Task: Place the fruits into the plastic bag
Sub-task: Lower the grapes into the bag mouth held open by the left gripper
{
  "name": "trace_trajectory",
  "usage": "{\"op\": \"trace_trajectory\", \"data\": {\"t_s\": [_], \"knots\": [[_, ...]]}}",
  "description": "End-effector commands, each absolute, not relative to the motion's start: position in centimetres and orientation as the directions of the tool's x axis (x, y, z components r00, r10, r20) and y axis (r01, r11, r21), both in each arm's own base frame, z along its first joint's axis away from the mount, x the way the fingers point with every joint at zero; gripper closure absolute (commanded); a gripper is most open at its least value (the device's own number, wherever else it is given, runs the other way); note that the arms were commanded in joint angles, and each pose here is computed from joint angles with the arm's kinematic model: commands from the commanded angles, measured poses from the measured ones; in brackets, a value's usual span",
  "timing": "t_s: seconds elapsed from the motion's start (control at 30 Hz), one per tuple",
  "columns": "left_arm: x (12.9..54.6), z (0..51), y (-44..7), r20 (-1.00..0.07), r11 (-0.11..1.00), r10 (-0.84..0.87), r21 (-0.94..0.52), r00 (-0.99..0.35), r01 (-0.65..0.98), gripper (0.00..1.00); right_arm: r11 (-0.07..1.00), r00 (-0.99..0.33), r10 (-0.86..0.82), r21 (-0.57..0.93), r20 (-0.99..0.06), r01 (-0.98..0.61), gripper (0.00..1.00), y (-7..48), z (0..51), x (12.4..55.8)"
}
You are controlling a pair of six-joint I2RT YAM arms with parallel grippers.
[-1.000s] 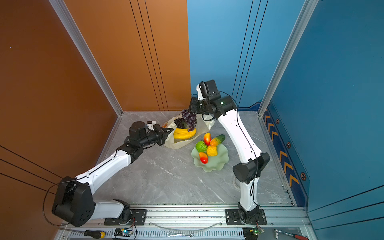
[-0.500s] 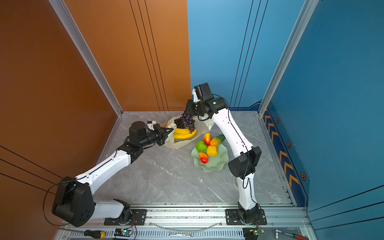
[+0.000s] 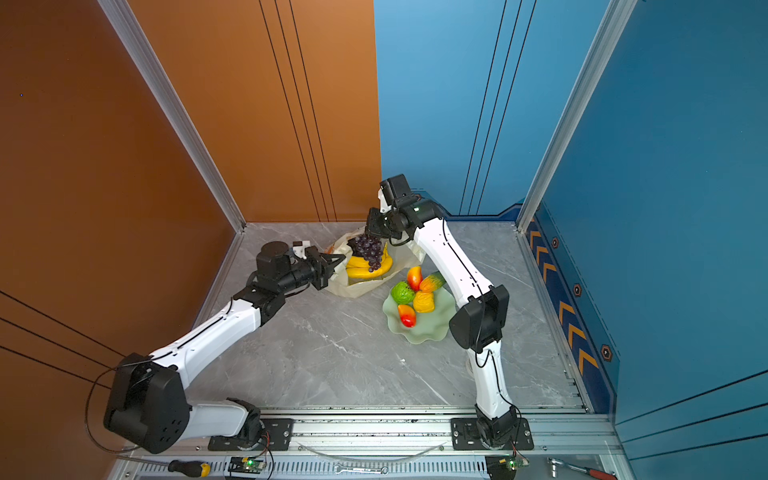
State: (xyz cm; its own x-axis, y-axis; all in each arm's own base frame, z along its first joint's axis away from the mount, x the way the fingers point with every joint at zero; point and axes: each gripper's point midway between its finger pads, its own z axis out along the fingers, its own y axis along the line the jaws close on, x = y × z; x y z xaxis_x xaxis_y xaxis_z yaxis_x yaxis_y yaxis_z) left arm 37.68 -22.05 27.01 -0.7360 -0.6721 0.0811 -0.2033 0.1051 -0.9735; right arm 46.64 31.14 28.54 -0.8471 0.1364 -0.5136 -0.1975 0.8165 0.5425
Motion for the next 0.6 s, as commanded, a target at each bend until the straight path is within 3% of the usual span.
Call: {"op": "trace_trajectory", "data": {"t_s": [0.0,0.57], "knots": [[38.3,28.5,-21.8,0.061,0.092,-0.683,-0.981,-0.728,-0.169,1.0,0.801,-0.84,0.123,0.553,-0.529,-0.231,1.0,31.8,28.8,46.6],[38.2,29.0,-21.9,0.051,0.09,-0.695,-0.983,-0.718,-0.157,1.0,0.837,-0.868,0.064,0.5,-0.493,-0.222,1.0,30.7,24.5,45.0]]}}
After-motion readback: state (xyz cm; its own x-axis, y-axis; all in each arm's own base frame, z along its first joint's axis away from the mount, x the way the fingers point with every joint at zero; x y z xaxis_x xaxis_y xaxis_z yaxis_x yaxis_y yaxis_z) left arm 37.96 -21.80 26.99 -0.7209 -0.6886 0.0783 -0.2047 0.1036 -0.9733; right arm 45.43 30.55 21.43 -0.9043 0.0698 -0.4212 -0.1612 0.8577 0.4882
